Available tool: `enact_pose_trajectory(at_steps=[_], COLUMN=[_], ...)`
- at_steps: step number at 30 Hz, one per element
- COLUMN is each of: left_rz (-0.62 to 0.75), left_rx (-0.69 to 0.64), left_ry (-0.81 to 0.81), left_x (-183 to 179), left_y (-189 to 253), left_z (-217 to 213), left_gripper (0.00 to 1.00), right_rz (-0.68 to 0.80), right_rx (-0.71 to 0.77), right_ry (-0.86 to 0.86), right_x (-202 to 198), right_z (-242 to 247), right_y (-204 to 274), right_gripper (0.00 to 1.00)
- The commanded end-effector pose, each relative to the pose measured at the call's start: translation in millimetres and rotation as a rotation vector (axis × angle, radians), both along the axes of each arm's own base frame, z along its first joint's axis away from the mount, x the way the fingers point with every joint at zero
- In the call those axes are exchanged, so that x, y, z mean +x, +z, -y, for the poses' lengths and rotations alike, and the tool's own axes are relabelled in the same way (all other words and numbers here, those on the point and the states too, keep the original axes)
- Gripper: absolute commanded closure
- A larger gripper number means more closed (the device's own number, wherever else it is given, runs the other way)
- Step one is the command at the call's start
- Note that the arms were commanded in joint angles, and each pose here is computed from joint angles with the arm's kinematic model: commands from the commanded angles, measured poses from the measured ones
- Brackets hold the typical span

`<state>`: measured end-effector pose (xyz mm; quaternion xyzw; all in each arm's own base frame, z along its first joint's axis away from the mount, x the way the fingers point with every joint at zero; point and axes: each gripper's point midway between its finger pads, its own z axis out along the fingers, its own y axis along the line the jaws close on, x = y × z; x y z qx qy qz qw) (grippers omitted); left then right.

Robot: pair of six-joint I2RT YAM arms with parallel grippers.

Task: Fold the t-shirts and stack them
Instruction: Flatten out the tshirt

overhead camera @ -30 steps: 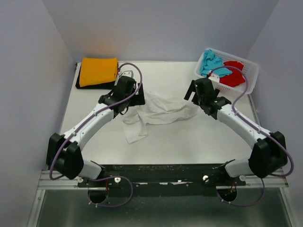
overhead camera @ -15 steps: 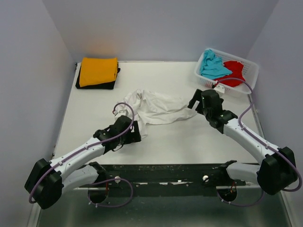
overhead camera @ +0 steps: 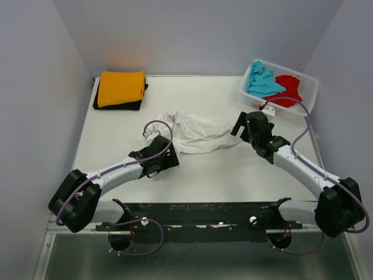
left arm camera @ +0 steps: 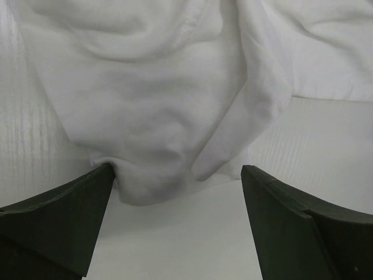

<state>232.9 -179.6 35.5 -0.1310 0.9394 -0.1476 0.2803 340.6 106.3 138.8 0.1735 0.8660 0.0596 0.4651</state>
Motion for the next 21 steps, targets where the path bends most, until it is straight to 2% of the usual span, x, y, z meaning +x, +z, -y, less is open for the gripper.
enact_pose_trajectory(at_steps=[1, 4, 7, 10, 12, 14, 15, 16, 21], left_rz=[-0.05, -0.073, -0.116, -0.156, -0.167, -0.177, -0.179, -0.178, -0.086], left_rx=[0.117, 0.259, 0.384, 0.408, 0.403, 0.402, 0.406, 0.409, 0.358], left_ry=[0.052, 0.072, 0.078, 0.066, 0.047, 0.035, 0.037, 0.045, 0.089], left_x=[1.0, 1.7, 1.1, 2.3, 5.0, 7.5, 8.2, 8.6, 4.9], left_y=[-15.6, -13.3, -14.5, -23.2, -28.9, -32.3, -33.4, -32.8, -7.8], left_z=[-13.2, -19.8, -23.4, -17.7, -10.5, -5.8, -5.6, -6.5, -19.3], left_gripper=[0.1, 0.16, 0.26, 0.36, 0.52, 0.76, 0.93, 1.0, 1.0], right_rz=[0.015, 0.015, 0.013, 0.011, 0.007, 0.007, 0.008, 0.008, -0.014], right_rx=[-0.018, -0.026, -0.031, -0.036, -0.041, -0.047, -0.049, -0.049, -0.053], right_ry=[-0.045, -0.053, -0.059, -0.061, -0.061, -0.067, -0.068, -0.068, -0.079], right_x=[-2.9, -3.4, -3.5, -3.2, -3.5, -3.1, -3.4, -3.6, -6.7], right_z=[11.4, 13.5, 15.5, 16.4, 16.9, 18.8, 19.2, 19.1, 22.0], right_y=[1.3, 0.4, -0.9, -1.8, -3.4, -3.8, -3.6, -3.4, -4.9], right_gripper=[0.0, 0.0, 0.0, 0.0, 0.0, 0.0, 0.0, 0.0, 0.0])
